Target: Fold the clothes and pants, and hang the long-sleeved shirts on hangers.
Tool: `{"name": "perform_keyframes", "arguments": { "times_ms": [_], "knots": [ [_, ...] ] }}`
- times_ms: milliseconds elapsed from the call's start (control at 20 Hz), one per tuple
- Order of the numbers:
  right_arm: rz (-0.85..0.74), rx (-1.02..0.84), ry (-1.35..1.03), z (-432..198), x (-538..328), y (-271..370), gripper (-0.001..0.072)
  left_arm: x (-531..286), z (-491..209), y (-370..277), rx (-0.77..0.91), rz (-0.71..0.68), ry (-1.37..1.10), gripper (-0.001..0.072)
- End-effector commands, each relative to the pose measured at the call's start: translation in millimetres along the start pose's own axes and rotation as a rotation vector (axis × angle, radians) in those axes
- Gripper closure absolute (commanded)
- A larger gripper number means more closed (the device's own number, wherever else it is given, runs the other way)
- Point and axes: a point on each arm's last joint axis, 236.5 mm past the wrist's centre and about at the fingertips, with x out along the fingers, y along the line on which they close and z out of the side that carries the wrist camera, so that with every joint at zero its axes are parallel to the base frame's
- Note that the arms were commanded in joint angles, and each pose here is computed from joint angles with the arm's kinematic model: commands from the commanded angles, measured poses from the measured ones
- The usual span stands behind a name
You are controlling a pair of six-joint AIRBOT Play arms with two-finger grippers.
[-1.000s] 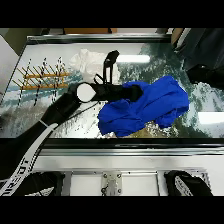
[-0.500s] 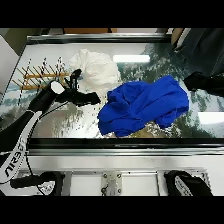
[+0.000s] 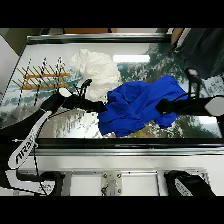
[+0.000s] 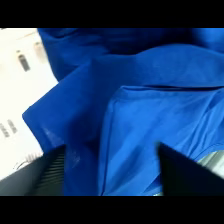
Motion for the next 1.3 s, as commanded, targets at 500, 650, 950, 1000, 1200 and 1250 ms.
{"name": "perform_keyframes", "arguments": {
  "times_ms": [500,650,950,1000,1200,1250],
  "knots": [
    [0.231,0.338,0.055,-77.7,146.1,53.2,0.0449,-67.6,42.2,-29.8,-0.015,0.005,-0.118,0.0699],
    [0.217,0.147,0.04,-37.0,110.8,40.6,0.0703,-114.5,7.2,-25.6,-0.038,0.139,-0.148,0.0699],
    [-0.01,0.048,-0.165,100.6,-15.6,-43.4,0.0703,-146.9,-46.8,-110.4,-0.02,0.079,-0.27,0.0699],
    [-0.013,0.045,-0.197,115.1,-21.8,-44.5,0.0703,-140.5,-47.1,-121.6,-0.013,0.059,-0.298,0.0699],
    [0.035,0.085,-0.206,134.1,-1.3,-42.3,0.0175,-102.9,-29.2,-124.3,-0.025,0.047,-0.353,0.0698],
    [0.033,0.092,-0.18,129.4,3.1,-45.4,0.0052,-91.8,-23.9,-113.3,-0.047,0.064,-0.348,0.0698]
  ]
}}
